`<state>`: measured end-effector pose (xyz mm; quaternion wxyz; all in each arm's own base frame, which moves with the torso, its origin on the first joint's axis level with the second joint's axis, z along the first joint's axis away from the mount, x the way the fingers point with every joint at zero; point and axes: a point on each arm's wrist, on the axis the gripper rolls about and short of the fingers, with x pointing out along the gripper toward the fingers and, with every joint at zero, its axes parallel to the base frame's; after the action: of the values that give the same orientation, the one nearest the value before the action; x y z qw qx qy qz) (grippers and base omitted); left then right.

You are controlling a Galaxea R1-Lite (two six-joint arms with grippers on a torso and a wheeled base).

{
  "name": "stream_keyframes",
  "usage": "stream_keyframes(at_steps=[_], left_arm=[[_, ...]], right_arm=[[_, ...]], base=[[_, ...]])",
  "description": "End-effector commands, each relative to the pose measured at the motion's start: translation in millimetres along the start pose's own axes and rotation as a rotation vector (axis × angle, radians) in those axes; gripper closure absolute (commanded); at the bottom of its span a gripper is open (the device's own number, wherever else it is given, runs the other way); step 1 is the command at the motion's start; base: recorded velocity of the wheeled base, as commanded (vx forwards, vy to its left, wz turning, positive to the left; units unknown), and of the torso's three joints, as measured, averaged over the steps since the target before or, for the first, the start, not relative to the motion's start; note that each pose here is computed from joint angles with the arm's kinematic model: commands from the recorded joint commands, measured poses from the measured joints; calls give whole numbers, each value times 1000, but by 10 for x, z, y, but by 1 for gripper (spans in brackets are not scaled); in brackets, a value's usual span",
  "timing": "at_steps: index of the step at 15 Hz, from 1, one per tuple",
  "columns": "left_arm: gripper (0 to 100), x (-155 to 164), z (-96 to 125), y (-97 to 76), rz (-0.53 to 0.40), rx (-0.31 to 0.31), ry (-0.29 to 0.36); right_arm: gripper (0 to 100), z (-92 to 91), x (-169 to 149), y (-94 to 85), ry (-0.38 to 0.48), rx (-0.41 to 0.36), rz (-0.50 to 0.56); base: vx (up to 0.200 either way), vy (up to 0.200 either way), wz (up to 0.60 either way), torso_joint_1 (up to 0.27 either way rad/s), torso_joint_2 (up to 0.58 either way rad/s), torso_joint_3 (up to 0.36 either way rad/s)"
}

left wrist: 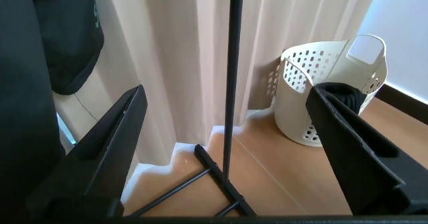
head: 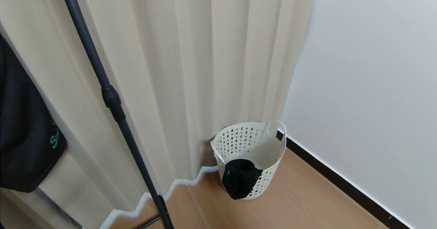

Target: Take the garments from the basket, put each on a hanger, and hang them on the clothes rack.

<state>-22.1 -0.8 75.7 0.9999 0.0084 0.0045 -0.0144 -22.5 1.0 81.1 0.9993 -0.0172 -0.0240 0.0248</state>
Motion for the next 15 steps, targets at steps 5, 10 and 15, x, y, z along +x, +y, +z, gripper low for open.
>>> stream_keyframes(at_steps=[5,10,15], left_arm=[[0,1,0,1,4,-3,2],[0,1,0,1,6,-3,2],[0,0,3,1,3,-2,2]], right_arm=[[0,1,1,0,1,3,2],[0,1,1,0,1,1,0],[0,1,1,0,1,0,0]], base=[[0,0,0,1,1,-76],[0,0,0,6,3,-190],[0,0,0,2,3,-193]])
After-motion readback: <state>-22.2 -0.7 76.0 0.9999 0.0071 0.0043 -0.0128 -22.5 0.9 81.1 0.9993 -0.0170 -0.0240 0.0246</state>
